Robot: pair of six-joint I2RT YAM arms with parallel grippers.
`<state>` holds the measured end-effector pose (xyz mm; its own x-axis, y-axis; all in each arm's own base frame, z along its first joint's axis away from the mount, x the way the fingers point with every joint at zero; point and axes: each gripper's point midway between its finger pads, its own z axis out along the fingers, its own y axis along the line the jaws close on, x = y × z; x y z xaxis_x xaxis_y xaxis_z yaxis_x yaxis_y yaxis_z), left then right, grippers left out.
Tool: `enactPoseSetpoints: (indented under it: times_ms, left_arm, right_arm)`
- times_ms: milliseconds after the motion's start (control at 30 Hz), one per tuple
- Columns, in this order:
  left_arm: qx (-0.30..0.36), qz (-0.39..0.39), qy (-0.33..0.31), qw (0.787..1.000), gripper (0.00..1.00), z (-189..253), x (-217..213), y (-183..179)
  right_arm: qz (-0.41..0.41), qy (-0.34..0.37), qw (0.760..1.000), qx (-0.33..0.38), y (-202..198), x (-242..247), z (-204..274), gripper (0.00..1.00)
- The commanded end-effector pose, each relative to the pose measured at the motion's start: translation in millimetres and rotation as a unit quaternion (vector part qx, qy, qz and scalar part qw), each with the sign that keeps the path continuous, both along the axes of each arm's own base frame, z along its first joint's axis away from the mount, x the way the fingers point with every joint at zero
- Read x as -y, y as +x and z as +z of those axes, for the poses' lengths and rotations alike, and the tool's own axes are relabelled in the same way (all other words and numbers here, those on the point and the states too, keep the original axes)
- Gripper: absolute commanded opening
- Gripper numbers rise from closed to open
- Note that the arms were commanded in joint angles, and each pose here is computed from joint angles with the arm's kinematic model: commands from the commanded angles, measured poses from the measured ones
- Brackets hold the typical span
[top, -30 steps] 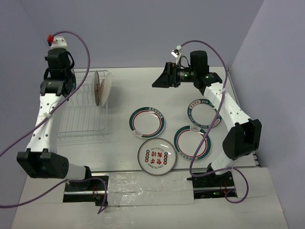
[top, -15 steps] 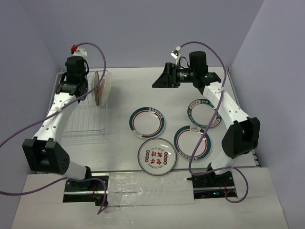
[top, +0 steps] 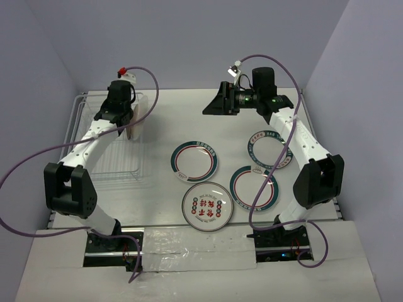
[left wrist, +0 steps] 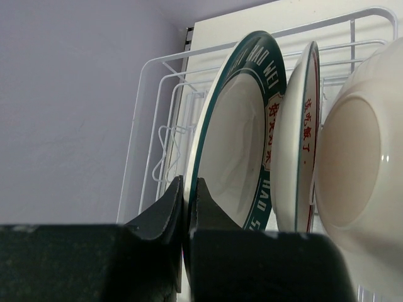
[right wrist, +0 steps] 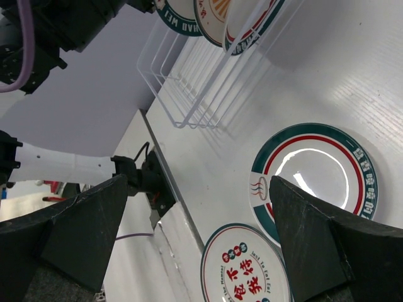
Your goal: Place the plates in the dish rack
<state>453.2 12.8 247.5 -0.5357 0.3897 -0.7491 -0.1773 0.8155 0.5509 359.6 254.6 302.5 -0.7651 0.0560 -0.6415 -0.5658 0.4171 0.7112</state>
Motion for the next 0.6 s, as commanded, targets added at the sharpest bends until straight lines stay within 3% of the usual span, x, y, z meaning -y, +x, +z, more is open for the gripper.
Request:
enactPoseSetpoints:
  times_ms: [0,400,467,500,567]
  left_arm:
    - [0.057,0.015,0.023,0.998,0.00,25,1,12]
    - [0.023,-0.002,0.030,0.999,0.01,0,26,16]
    - [0.022,-0.006,0.027,0.999,0.09,1,31,17]
    - [0.015,-0.008,0.027,1.000,0.21,-2,32,16]
    - [0.017,-0.014,0.013,1.000,0.29,1,36,18]
  right_arm:
    - [0.007,0.012,1.000,0.017,3,1,13,1.00]
    - [0.007,0.011,1.000,0.005,5,5,6,1.00]
    - [0.007,0.010,1.000,0.003,6,6,5,1.00]
    - [0.008,0.009,1.000,0.003,6,6,4,1.00]
    - [0.008,0.009,1.000,0.004,5,6,5,1.00]
